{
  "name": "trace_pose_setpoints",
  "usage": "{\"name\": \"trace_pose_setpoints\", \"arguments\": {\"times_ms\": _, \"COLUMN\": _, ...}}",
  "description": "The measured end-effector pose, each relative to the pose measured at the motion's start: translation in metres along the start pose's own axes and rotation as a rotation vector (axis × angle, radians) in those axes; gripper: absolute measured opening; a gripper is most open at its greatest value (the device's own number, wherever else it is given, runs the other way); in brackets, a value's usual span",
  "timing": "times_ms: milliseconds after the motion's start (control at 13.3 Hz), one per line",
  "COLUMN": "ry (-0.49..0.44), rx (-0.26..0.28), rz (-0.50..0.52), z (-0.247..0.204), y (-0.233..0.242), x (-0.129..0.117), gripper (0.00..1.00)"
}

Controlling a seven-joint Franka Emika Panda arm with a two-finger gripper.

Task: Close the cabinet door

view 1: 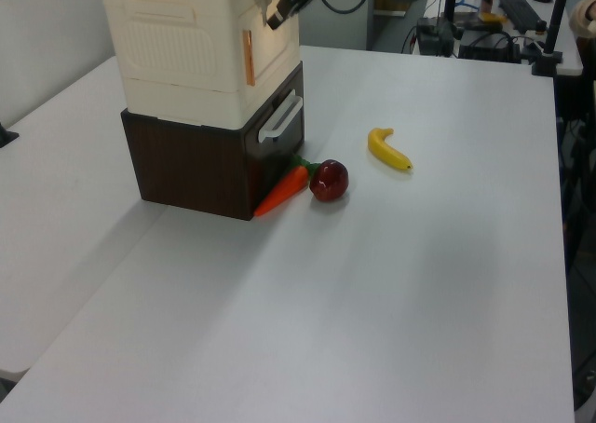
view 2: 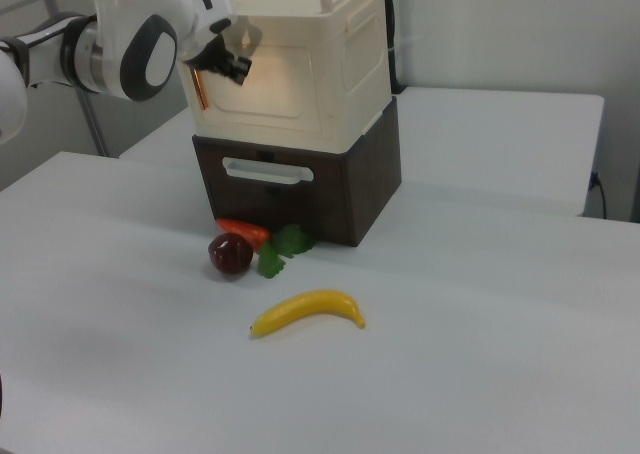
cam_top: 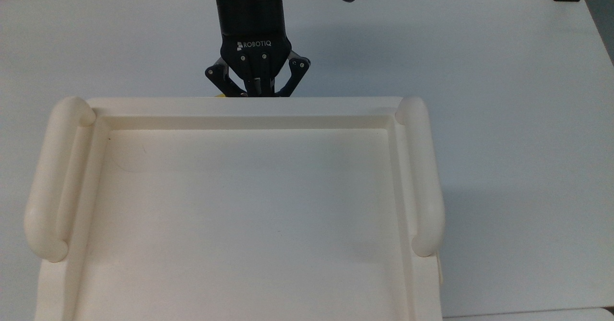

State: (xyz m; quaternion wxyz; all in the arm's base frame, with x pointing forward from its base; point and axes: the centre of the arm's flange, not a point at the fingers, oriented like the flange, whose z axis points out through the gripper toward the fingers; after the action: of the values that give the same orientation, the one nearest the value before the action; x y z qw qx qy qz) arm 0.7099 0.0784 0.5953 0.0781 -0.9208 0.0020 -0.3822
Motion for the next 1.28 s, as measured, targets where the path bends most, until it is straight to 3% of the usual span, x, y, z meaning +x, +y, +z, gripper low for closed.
{"name": "trace_pose_setpoints", "arguments": {"times_ms": 376, "ry": -0.338, "rx": -0.011, "rz": -0.049, "z": -0.009, "y": -0.001, "x": -0.030, "gripper": 0.01}}
{"name": "trace_pose_setpoints", "arguments": {"times_ms": 602, "ry": -0.569, "rx": -0.060, "rz": -0.084, "z": -0.037, "y": 0.000, "x": -0.052, "gripper": 0.01}}
{"name": "trace_pose_setpoints", "arguments": {"times_ms": 752, "ry": -0.670, "rx": -0.080, "rz": -0.084, "z": -0.059, "y": 0.004, "x": -0.060, "gripper": 0.01}}
{"name": "trace_pose_setpoints", "arguments": {"times_ms": 1279, "ry": -0.796, "rx": -0.170, "rz": -0.092, "z": -0.106, "y": 0.027, "x": -0.085, "gripper": 0.06}}
